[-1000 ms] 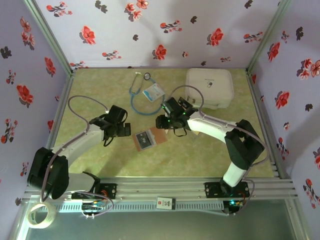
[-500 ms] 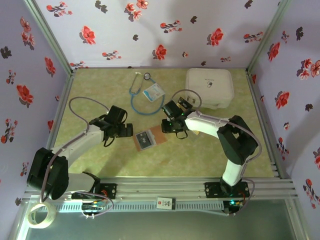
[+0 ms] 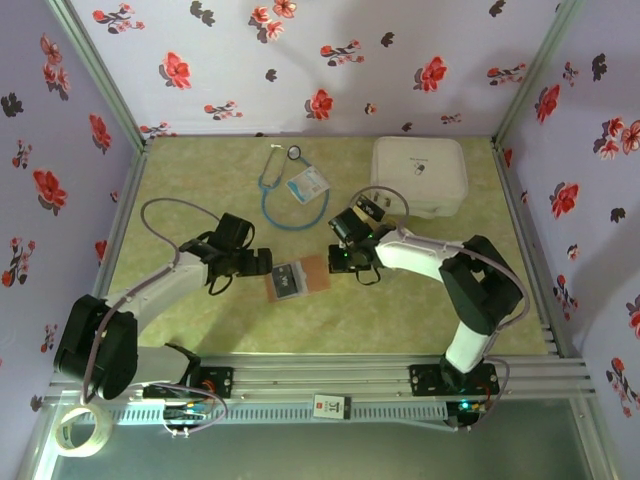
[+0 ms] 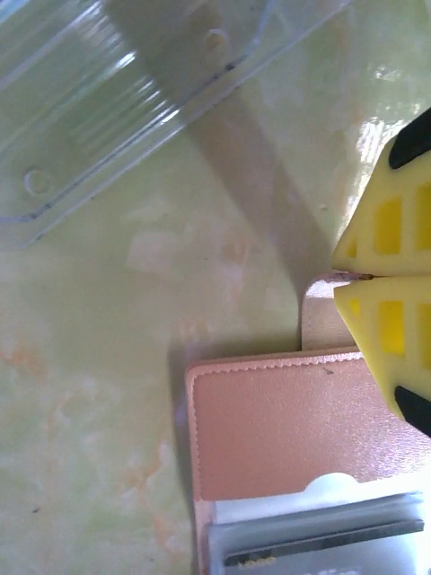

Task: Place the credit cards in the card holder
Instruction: Rotate the card holder at the center of the table.

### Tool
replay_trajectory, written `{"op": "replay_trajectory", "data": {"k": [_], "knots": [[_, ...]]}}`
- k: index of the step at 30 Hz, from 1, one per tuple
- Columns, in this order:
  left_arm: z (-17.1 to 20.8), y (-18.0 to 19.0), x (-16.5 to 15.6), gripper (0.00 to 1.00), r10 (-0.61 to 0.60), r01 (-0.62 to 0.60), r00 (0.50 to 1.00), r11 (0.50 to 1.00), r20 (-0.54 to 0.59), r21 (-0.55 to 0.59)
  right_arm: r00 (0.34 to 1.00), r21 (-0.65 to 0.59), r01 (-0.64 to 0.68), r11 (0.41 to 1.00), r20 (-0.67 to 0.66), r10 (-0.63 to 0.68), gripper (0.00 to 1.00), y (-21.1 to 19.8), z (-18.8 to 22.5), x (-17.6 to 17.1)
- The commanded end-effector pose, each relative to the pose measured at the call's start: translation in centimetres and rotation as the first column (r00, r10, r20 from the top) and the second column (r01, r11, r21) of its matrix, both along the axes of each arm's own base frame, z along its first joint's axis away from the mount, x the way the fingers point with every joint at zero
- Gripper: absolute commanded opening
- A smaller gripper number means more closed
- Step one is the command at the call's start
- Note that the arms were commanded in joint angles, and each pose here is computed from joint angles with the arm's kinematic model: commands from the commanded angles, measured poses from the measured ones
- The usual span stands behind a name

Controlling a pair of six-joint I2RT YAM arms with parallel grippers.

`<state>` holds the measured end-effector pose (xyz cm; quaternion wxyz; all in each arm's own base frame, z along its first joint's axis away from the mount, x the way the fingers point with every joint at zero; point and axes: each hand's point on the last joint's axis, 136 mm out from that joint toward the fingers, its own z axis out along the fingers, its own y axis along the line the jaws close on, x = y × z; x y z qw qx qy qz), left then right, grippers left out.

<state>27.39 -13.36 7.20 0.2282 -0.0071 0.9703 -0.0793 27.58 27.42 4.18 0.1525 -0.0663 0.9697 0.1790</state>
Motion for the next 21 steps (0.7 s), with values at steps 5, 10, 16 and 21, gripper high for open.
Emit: {"op": "replay_trajectory", "data": {"k": [5,10,16,21], "knots": [[-0.4,-2.1,-0.1,1.0,-0.021,0.02,1.0,0.991,-0.007,-0.133,0.999,0.084,0.028,0.996,0.019,-0.029,0.1,1.0,1.7,-1.3],[-0.4,-3.1,-0.3,1.0,-0.035,0.034,0.999,0.979,-0.001,-0.203,0.998,0.06,0.043,0.997,0.049,-0.046,0.32,0.2,2.4,-1.0],[-0.7,-3.7,-0.7,1.0,-0.027,0.026,1.0,0.964,-0.002,-0.264,0.997,0.037,0.045,0.998,0.064,-0.047,0.31,-0.6,3.0,-0.7],[-1.0,-4.2,-0.9,1.0,-0.019,0.015,1.0,0.951,-0.009,-0.308,0.997,0.023,0.048,0.999,0.059,-0.049,0.25,-1.1,2.6,-0.9]]}}
